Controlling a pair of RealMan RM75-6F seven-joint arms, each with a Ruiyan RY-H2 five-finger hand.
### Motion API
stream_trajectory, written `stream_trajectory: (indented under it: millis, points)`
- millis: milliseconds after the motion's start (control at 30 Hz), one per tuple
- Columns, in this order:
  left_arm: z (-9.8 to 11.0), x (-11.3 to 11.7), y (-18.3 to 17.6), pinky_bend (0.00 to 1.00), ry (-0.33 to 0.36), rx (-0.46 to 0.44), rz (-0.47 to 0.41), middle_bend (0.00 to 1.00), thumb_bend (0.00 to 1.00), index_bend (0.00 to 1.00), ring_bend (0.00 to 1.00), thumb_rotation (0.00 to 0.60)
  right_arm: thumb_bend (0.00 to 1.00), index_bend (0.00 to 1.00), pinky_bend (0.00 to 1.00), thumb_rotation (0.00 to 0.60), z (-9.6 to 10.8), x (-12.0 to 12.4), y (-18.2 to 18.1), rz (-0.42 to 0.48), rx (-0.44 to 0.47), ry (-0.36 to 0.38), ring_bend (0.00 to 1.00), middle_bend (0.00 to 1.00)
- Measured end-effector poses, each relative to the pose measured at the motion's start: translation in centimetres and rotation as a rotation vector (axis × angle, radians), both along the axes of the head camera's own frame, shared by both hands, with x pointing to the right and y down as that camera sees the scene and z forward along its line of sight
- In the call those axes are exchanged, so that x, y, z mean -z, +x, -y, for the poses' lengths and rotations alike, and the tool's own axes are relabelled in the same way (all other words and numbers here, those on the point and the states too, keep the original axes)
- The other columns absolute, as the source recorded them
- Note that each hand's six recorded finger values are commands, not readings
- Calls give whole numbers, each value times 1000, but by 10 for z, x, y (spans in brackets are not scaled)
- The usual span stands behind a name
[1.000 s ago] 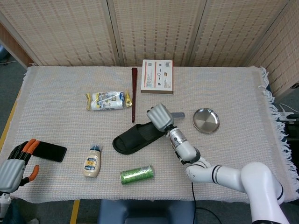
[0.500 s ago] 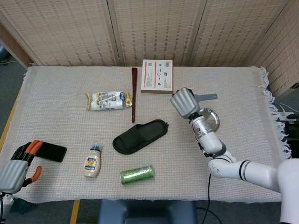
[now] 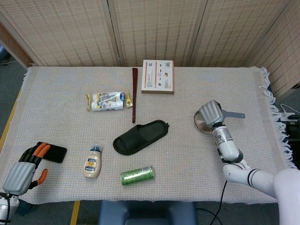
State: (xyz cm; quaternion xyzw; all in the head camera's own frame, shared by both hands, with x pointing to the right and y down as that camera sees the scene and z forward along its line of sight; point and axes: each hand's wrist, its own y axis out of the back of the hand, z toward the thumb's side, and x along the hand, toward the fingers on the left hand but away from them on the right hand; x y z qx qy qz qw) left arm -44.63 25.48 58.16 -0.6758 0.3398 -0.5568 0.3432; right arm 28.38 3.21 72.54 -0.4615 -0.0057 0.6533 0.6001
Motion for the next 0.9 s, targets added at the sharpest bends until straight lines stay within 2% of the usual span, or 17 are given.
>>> stream_trajectory:
  millis: [233, 367, 467, 800, 900]
  points:
    - [1, 1, -1, 100, 3, 3, -3, 0, 512, 0, 0, 600, 450, 932, 994, 600, -14, -29, 8, 14, -39, -37, 623, 658]
    - [0, 0, 0, 100, -2, 2, 0, 0, 512, 0, 0, 600, 450, 853, 985, 600, -21, -44, 8, 14, -57, -64, 616, 658]
    - [0, 0, 0, 101, -1, 2, 1, 0, 512, 0, 0, 600, 449, 738, 928, 600, -25, -51, 5, 25, -73, -74, 565, 624]
    - [-2, -9, 2, 101, -37, -9, 1, 0, 513, 0, 0, 600, 333, 247, 594, 600, -27, -50, 2, 35, -71, -78, 218, 266]
    - [-2, -9, 3, 101, -37, -13, 0, 0, 513, 0, 0, 600, 321, 138, 548, 600, -29, -47, 4, 43, -81, -89, 165, 201]
